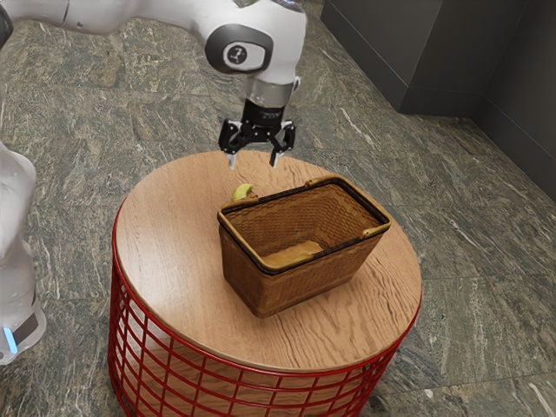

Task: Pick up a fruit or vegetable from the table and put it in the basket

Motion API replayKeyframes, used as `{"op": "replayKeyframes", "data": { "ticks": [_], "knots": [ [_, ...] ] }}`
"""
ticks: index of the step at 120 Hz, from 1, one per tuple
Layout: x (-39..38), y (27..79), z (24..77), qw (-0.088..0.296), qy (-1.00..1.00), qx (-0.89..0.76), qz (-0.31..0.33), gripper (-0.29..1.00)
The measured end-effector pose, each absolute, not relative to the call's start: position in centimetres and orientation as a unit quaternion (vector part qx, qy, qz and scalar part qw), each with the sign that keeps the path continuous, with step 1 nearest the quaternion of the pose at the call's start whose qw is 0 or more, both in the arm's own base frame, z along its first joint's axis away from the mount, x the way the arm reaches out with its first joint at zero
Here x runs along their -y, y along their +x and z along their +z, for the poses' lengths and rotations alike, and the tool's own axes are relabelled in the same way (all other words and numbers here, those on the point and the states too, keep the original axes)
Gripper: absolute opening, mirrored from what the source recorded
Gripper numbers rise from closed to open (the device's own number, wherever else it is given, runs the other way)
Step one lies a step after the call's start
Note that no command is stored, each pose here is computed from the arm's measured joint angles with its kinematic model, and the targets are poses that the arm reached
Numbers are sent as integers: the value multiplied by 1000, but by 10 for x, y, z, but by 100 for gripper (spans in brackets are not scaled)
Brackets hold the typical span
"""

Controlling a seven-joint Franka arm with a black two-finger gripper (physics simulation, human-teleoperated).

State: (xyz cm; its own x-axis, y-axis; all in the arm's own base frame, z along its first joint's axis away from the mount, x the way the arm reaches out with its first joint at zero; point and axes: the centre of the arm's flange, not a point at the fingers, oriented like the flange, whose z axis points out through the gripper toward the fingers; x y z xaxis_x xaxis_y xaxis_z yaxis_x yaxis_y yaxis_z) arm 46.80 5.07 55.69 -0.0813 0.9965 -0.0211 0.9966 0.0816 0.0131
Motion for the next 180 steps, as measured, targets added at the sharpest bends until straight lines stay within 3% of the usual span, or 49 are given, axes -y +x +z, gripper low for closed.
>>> {"op": "replayKeyframes", "data": {
  "ticks": [43,180],
  "knots": [
    [-50,467,532,42,658,-751,20,70],
    [-90,449,459,52,612,-789,8,70]
  ]
}}
